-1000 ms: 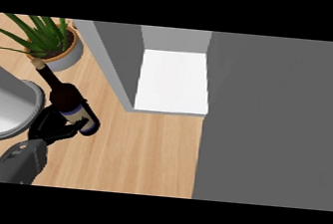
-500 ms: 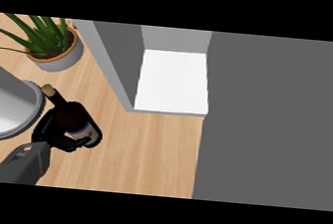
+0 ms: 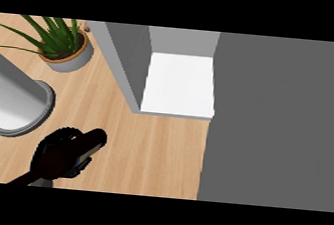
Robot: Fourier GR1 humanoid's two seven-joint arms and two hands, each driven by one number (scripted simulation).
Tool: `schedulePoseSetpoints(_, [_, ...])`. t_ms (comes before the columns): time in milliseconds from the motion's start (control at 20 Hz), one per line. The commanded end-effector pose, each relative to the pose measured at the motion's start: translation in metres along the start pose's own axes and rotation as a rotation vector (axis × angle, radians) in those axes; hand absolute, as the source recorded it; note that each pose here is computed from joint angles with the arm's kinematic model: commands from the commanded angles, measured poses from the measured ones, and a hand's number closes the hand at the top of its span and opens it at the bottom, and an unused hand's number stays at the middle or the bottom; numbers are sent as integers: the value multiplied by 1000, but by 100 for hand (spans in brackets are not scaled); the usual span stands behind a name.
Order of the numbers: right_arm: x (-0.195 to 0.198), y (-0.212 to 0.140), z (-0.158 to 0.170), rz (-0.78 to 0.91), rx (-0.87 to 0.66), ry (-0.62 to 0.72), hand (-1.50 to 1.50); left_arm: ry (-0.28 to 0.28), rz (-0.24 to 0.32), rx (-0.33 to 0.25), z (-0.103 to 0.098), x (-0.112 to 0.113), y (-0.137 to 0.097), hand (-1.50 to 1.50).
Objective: Pick up the wine, place it into the cabinet and close the cabinet
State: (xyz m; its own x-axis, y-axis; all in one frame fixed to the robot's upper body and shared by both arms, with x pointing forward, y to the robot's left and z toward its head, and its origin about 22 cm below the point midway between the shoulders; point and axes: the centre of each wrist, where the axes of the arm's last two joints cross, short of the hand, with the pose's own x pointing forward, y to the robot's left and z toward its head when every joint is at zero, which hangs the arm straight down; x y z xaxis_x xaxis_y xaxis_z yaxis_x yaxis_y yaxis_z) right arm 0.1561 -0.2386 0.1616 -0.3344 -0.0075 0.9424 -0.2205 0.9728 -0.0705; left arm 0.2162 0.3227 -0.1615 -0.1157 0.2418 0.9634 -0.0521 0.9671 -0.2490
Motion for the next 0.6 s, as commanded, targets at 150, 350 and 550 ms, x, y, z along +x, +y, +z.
schedulePoseSetpoints(150, [-6,-2,-5,4,-17,14,-150,1,137,-88,60,-29,-31,150])
schedulePoseSetpoints(350, [-8,-10,-13,-7,-21,-7,-150,-34,189,-132,47,-17,-43,150])
schedulePoseSetpoints(550, [-7,-5,-6,-9,-23,3,-150,-70,159,-149,41,9,-74,150])
